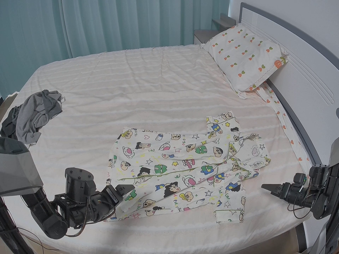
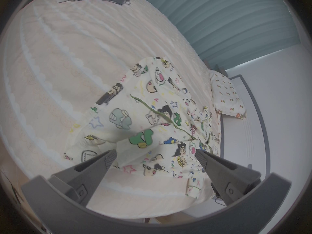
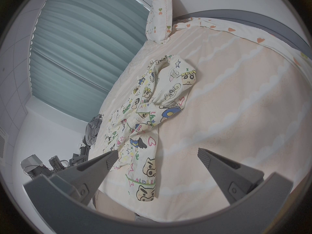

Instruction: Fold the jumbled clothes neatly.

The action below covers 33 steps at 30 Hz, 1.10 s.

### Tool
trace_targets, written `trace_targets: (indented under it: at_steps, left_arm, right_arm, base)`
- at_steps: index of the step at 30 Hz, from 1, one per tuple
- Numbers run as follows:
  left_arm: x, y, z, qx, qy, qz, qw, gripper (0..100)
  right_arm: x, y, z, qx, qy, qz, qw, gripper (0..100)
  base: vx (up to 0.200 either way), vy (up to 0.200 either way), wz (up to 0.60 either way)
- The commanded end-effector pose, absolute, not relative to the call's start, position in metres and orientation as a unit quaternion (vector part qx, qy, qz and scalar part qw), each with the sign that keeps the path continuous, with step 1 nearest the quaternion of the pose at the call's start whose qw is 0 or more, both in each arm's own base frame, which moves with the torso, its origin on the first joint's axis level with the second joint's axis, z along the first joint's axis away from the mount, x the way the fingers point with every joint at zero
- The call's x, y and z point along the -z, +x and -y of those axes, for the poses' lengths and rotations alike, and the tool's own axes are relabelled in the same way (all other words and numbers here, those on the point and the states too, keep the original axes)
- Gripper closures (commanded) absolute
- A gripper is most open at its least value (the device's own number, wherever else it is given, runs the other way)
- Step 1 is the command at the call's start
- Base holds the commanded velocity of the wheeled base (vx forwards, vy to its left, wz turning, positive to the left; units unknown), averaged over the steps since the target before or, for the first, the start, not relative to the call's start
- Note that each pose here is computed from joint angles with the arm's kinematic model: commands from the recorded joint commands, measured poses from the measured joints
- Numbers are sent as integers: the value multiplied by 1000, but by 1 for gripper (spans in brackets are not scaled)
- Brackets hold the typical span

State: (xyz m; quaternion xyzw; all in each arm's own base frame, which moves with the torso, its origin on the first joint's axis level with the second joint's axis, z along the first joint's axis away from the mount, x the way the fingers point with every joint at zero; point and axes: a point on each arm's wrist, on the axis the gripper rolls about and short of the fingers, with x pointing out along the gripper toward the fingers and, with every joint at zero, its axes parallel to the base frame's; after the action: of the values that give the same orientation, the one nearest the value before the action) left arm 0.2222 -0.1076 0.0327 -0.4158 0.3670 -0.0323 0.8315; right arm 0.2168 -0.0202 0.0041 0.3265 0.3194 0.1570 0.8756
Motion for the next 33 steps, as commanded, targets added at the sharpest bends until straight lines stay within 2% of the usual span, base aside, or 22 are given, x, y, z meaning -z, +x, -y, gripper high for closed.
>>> trace_targets:
  at_steps: [1, 27, 28, 33]
  left_arm:
    - [-15, 228, 107, 11, -408, -390, 825, 0]
    - [-9, 237, 119, 13, -420, -391, 819, 0]
    - [-9, 237, 119, 13, -420, -391, 819, 100]
    - [2, 234, 121, -21, -400, -391, 829, 100]
  right_arm:
    - [-4, 215, 20, -157, 327, -320, 875, 0]
    - [-3, 215, 19, -158, 327, -323, 874, 0]
    - [-3, 215, 19, -158, 327, -323, 874, 0]
    - [-2, 215, 19, -157, 327, -324, 874, 0]
  base:
    - [0, 0, 0]
    - [0, 0, 0]
    - [0, 0, 0]
    - [0, 0, 0]
